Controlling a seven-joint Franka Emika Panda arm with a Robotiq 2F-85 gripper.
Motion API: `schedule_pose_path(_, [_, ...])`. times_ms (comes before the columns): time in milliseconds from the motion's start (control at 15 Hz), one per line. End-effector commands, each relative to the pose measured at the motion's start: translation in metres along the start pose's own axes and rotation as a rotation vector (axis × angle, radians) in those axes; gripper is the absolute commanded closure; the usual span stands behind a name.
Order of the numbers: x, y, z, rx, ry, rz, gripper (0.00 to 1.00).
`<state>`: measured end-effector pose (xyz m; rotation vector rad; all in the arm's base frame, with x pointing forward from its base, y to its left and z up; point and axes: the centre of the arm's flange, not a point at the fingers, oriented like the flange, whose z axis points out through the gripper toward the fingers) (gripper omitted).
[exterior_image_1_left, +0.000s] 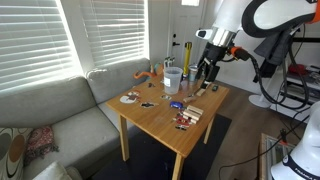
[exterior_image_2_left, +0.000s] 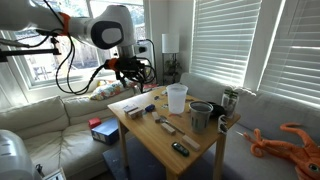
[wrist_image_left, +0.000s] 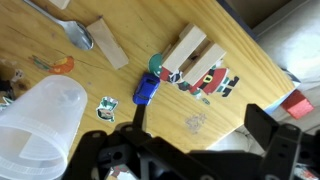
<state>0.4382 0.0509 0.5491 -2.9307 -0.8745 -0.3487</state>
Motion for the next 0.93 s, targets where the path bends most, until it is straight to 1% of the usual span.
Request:
schedule_pose_path(0, [-0.0055,-0.0080,-0.0105,-0.025,-0.012,0.123,0.00])
schedule_pose_path(467, [-0.0069,-0.0123,-0.0081,-0.021,-0.045,0.213,0.00])
schedule_pose_path(533, [-0.0017,-0.0075,-0.0022,-0.008,-0.024,0.185,0.00])
schedule_pose_path(867, [-0.0023,-0.0079,-0.0015,-0.006,-0.030,0.195,0.00])
